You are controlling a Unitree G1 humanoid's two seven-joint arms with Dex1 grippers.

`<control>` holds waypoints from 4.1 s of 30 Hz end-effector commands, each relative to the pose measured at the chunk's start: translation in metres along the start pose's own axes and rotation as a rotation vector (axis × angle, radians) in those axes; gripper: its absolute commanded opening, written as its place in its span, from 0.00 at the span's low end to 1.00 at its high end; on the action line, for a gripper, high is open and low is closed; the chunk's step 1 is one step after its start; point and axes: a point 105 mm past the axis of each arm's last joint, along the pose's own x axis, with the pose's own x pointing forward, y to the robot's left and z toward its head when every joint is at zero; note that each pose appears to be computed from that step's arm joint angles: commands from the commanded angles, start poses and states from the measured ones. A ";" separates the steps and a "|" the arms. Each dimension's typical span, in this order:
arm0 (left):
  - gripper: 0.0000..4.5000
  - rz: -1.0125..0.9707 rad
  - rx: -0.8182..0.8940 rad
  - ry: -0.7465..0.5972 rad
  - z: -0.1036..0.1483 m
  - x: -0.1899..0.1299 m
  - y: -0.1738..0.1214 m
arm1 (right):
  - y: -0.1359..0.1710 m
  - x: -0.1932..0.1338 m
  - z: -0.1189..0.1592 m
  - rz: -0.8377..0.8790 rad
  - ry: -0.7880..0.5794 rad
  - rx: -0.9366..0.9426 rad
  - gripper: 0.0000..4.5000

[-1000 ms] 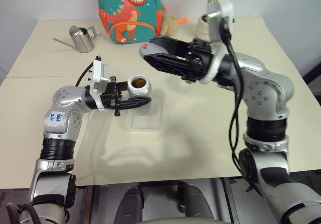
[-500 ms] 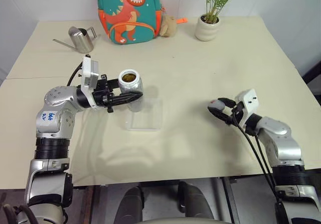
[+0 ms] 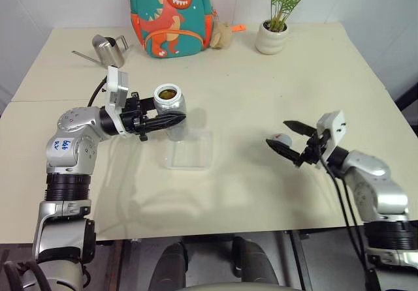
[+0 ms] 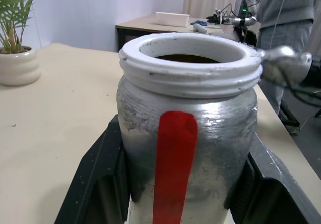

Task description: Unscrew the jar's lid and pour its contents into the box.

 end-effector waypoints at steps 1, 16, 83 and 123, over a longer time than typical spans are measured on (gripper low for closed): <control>0.43 0.020 0.070 -0.011 0.028 -0.011 0.009 | 0.041 0.004 0.041 0.244 0.009 -0.051 1.00; 0.43 0.361 1.064 0.183 0.044 -0.005 0.038 | 0.055 0.027 0.054 0.295 0.040 -0.149 1.00; 0.43 1.160 0.134 0.059 -0.044 -0.164 0.054 | 0.092 0.028 0.017 0.340 0.088 -0.106 1.00; 0.99 0.366 0.292 0.396 -0.038 -0.130 -0.058 | 0.047 0.010 0.019 0.312 0.080 -0.270 1.00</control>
